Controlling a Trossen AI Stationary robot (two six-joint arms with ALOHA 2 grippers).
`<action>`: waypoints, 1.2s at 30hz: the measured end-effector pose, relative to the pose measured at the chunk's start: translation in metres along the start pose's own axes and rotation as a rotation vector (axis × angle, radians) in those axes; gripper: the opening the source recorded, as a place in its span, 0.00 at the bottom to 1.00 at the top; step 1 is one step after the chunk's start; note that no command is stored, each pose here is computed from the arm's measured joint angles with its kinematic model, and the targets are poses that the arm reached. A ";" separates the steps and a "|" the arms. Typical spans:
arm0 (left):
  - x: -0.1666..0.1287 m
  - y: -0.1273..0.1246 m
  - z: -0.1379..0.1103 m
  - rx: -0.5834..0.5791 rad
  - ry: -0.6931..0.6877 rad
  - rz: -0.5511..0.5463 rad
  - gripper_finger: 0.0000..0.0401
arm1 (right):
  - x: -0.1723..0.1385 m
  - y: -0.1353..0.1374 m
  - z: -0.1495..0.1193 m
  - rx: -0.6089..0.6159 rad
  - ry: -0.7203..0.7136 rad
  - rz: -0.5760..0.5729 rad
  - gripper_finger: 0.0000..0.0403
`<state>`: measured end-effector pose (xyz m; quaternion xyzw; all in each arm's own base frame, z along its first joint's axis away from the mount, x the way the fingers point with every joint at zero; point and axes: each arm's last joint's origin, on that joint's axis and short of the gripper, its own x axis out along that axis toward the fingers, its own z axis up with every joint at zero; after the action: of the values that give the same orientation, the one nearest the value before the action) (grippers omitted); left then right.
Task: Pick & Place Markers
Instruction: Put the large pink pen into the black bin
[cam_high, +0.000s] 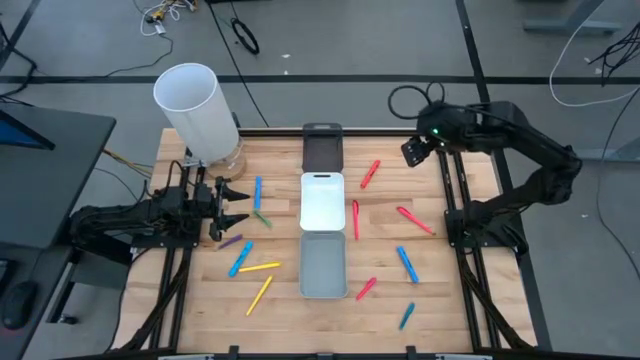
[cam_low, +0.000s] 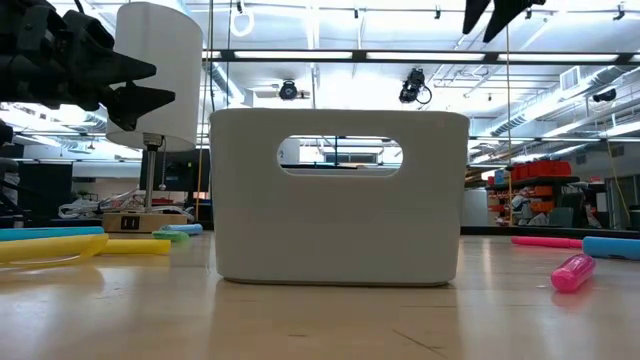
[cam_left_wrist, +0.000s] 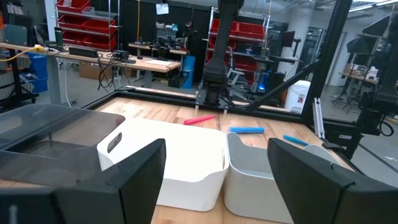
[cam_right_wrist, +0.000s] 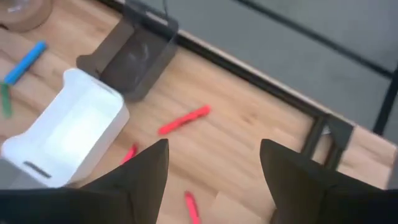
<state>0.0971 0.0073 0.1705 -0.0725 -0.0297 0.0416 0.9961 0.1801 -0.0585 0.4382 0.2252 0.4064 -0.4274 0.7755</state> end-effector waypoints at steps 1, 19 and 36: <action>0.000 0.000 0.000 0.000 0.000 0.000 0.72 | 0.001 0.000 0.001 0.001 0.020 0.015 0.64; 0.000 0.000 0.000 0.000 0.000 0.000 0.72 | 0.034 0.002 0.022 -0.014 0.148 0.008 0.64; 0.000 0.000 0.000 0.000 0.001 0.000 0.72 | 0.063 0.006 0.005 -0.136 0.250 0.047 0.64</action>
<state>0.0971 0.0073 0.1704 -0.0727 -0.0292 0.0416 0.9961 0.2067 -0.0887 0.3889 0.2332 0.5224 -0.3492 0.7422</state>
